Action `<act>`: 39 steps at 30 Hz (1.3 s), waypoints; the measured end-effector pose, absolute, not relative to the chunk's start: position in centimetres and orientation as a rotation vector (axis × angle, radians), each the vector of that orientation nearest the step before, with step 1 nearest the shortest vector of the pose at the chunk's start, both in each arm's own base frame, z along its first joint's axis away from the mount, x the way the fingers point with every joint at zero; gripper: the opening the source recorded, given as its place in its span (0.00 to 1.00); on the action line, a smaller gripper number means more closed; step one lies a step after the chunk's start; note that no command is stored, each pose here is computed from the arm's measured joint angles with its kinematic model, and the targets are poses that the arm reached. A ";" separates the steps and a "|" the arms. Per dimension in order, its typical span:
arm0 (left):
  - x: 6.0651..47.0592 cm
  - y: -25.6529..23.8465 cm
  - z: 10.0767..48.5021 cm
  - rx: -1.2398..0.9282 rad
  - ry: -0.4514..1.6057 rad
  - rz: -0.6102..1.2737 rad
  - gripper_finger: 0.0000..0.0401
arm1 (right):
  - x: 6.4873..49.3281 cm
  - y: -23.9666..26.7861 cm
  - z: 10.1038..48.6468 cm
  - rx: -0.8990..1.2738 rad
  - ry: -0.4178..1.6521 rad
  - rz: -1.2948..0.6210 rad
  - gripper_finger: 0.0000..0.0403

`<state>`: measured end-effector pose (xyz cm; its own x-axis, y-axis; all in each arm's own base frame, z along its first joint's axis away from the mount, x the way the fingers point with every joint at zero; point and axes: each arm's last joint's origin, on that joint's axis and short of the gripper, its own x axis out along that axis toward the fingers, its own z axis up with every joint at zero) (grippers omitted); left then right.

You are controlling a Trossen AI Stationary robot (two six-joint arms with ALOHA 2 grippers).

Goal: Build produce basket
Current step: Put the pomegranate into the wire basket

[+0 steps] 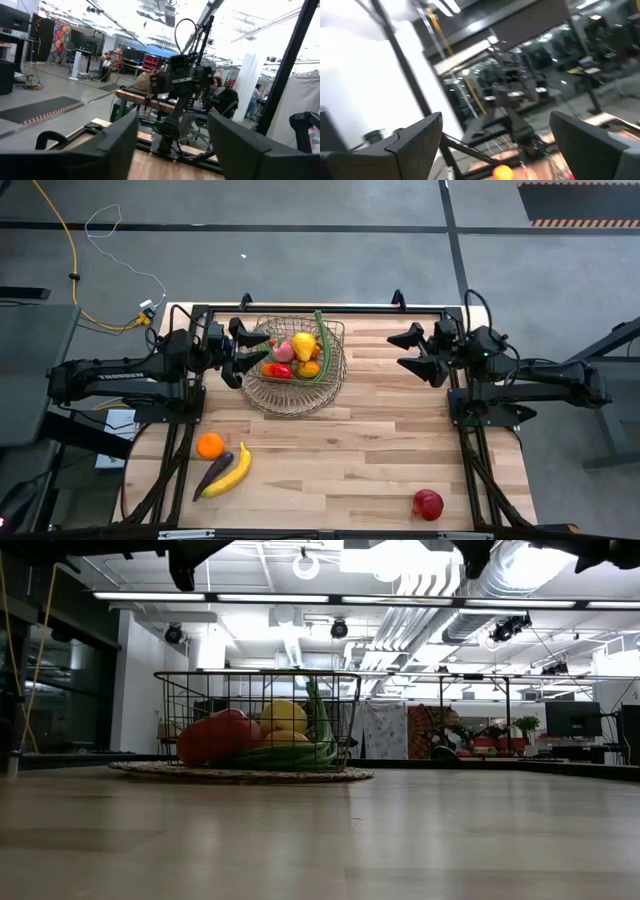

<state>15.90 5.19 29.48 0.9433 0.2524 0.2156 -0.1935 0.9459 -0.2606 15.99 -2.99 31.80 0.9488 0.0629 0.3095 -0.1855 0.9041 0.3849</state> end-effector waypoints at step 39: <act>16.1 5.4 27.2 -0.417 -0.041 0.306 0.00 | 15.4 14.4 24.0 1.449 1.433 -0.487 0.89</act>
<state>16.11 5.39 27.15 0.9535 0.3005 -0.0229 -0.2837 0.8694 -0.4044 15.44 14.44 24.04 0.2170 0.5086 -0.8332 0.9109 0.2015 0.3602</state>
